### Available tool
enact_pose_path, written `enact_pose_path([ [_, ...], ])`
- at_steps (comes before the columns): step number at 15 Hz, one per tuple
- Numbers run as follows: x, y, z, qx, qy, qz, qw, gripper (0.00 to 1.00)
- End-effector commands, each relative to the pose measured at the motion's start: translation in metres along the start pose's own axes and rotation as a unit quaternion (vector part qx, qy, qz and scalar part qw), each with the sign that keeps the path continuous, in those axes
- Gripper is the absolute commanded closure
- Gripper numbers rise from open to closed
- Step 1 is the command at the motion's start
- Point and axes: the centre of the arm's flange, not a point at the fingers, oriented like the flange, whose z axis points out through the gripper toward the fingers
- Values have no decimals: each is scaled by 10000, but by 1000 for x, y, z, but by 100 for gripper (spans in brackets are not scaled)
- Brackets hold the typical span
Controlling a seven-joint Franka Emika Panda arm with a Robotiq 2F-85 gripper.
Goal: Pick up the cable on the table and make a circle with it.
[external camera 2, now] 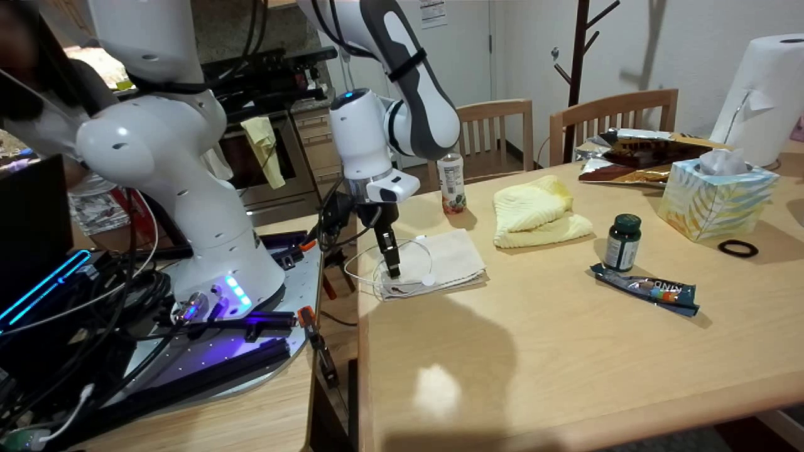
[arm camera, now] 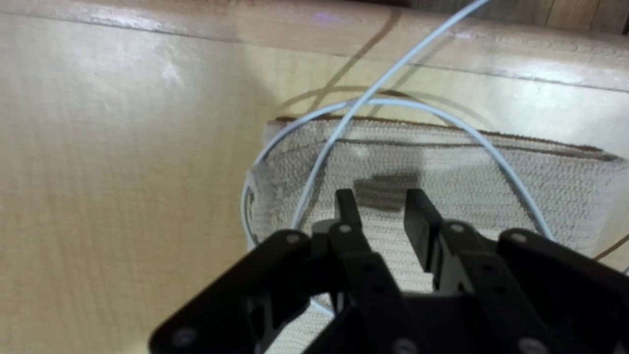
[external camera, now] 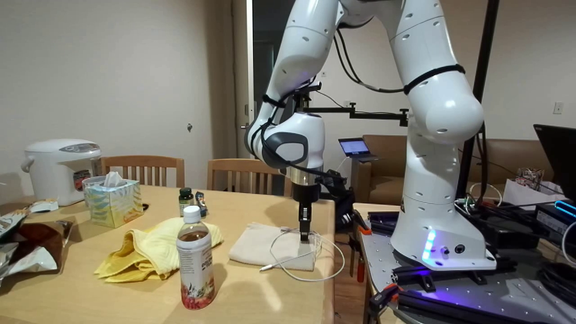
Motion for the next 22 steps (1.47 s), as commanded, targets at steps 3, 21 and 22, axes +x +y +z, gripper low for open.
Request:
enact_pose_path([
  [3, 39, 14, -63, -11, -135, 98, 9999, 26],
  [21, 49, 33, -61, 44, 27, 98, 9999, 53],
  [22, 49, 35, -61, 38, 22, 115, 9999, 59],
])
